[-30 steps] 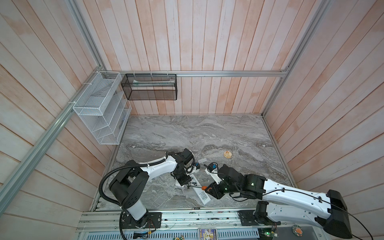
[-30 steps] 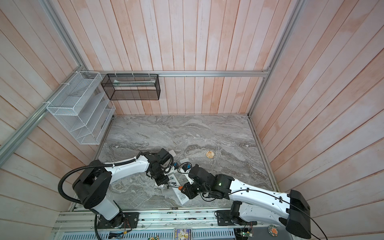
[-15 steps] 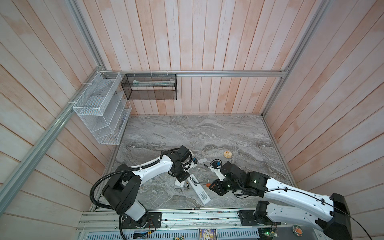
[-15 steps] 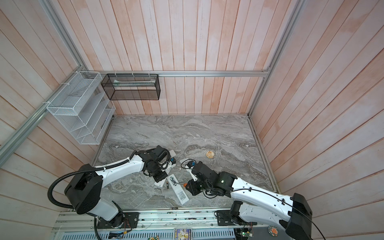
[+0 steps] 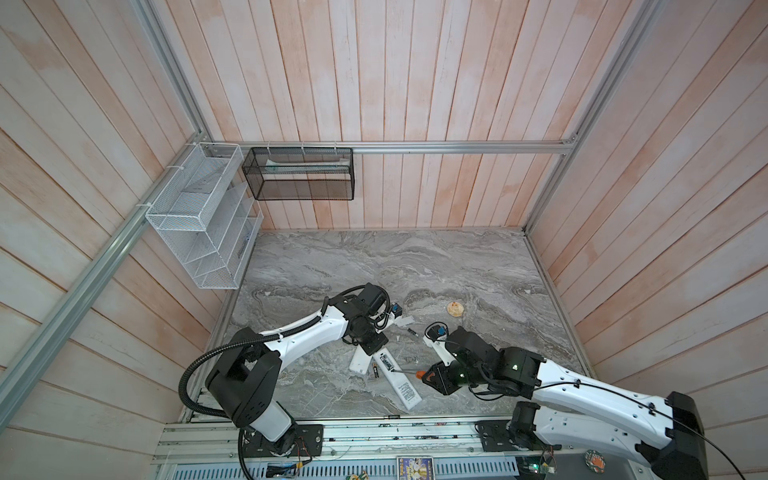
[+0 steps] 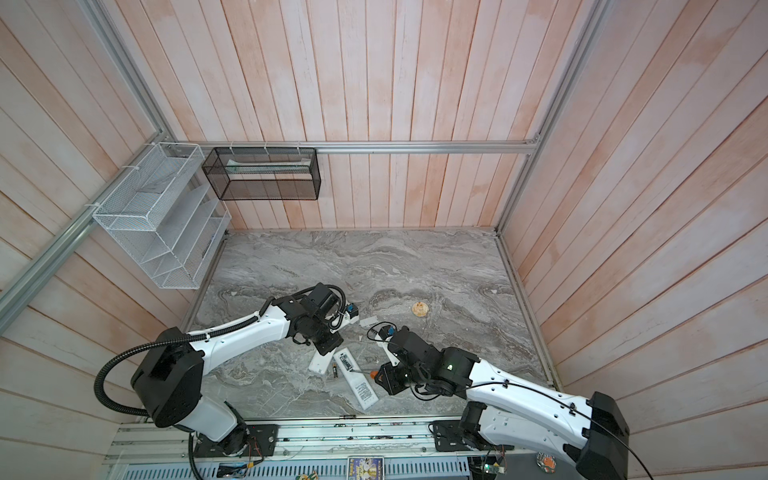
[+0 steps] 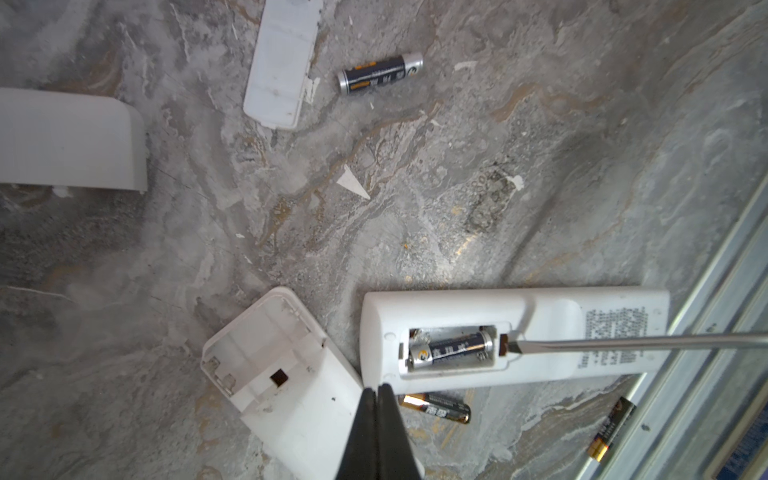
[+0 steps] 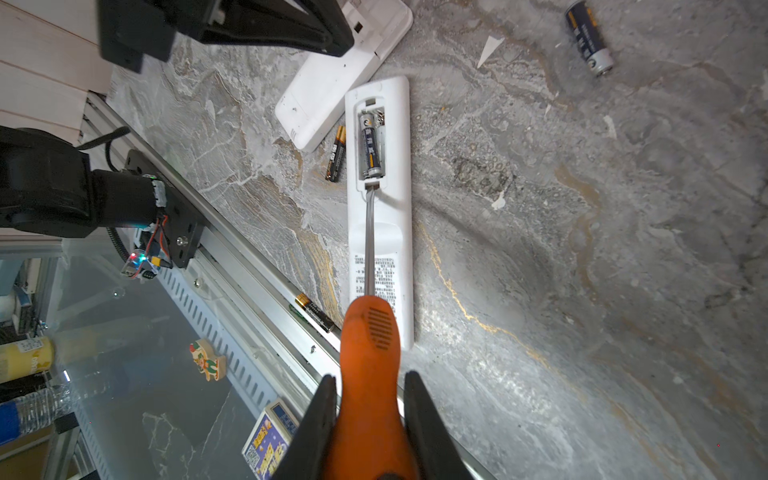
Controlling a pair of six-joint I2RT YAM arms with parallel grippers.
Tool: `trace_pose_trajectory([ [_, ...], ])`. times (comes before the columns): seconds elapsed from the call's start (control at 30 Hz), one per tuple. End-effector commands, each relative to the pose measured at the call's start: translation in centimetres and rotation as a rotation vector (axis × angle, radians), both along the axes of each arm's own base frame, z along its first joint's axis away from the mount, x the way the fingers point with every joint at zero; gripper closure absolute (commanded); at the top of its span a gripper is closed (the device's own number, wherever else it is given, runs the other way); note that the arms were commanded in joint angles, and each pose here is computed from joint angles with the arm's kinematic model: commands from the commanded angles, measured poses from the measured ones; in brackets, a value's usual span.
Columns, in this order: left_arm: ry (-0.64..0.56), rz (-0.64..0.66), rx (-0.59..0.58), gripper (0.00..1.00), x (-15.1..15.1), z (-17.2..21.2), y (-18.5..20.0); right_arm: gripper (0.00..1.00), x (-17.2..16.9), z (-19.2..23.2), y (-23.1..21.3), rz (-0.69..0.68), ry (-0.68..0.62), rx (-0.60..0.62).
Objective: Unload the batteries from the remote control
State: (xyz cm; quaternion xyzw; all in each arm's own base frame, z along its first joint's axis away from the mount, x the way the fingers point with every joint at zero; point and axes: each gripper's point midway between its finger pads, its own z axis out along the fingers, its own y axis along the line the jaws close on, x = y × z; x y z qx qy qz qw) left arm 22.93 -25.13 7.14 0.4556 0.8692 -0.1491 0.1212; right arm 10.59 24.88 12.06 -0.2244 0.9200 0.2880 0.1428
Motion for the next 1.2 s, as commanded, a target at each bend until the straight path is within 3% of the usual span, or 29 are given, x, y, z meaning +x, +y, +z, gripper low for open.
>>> trace_pose_trajectory([
  [0.0,0.049,0.051,-0.026,1.0,-1.0,0.1,0.0,1.0,1.2,0.9,0.0,0.009,-0.05,-0.036],
  [0.17,0.089,0.223,-0.082,1.0,-1.4,2.3,0.3,1.0,1.9,1.3,-0.7,-0.005,-0.063,-0.065],
  [0.33,0.243,0.424,-0.09,0.86,-3.2,2.2,0.8,1.0,2.6,2.4,-2.4,-0.079,-0.095,-0.071],
  [0.47,0.32,0.447,-0.179,0.73,-4.8,1.8,-0.7,1.0,1.7,1.5,-3.3,-0.087,-0.049,-0.075],
  [0.87,0.374,0.448,-0.206,0.73,-3.9,-1.6,-3.1,1.0,-2.0,-1.2,-3.0,-0.031,0.112,0.007],
  [1.17,0.394,0.409,-0.173,0.73,-1.6,-4.3,-5.1,1.0,-3.1,-1.0,-1.6,0.008,0.143,0.089],
])
